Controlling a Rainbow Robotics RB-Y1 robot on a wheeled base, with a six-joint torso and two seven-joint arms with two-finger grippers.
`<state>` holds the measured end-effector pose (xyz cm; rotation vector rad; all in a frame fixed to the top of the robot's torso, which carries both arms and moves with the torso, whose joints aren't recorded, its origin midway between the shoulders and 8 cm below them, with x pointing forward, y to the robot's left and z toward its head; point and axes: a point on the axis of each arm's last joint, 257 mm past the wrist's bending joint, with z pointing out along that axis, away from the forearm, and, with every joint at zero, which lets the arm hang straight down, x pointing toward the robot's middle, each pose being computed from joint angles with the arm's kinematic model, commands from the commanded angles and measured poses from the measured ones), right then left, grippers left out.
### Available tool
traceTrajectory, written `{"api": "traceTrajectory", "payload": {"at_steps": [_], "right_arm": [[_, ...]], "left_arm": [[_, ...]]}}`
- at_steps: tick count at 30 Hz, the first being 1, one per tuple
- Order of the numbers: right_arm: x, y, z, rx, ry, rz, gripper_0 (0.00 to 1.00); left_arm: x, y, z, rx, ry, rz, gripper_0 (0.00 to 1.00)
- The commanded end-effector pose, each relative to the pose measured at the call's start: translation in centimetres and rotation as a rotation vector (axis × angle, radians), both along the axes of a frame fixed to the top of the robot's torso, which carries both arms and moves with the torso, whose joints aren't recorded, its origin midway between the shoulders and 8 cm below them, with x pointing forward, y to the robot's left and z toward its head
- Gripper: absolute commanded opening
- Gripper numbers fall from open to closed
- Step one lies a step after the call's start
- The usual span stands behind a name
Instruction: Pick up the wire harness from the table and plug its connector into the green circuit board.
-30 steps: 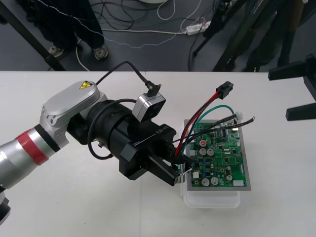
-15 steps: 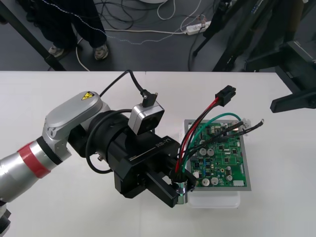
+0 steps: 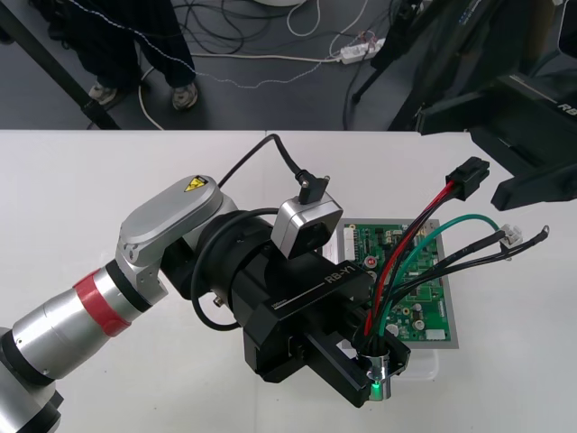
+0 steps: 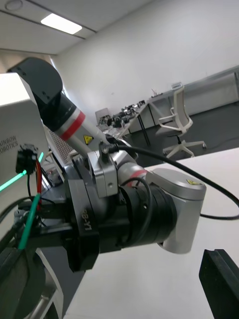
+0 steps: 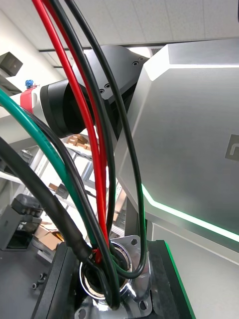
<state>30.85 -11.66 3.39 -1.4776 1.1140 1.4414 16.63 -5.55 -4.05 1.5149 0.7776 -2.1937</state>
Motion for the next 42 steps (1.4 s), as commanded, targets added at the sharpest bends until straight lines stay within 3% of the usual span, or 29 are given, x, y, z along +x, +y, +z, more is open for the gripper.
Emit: {"api": "traceTrajectory", "payload": {"at_steps": [1,4,15,42], "right_arm": [[-1.1,0.5,2.9,0.039,0.097,0.061,1.00],[-1.4,-0.2,4.5,0.072,0.184,0.079,1.00],[-3.9,0.5,6.0,0.072,0.244,0.165,1.00],[-6.4,2.0,2.0,0.086,0.414,0.244,1.00]], "left_arm": [[-1.9,1.1,0.8,0.018,0.035,-0.092,0.00],[-2.2,1.5,0.6,0.027,0.059,-0.106,0.00],[-1.6,2.1,0.3,0.035,0.061,-0.086,0.00],[-1.6,2.2,0.6,0.032,0.077,-0.091,0.00]]}}
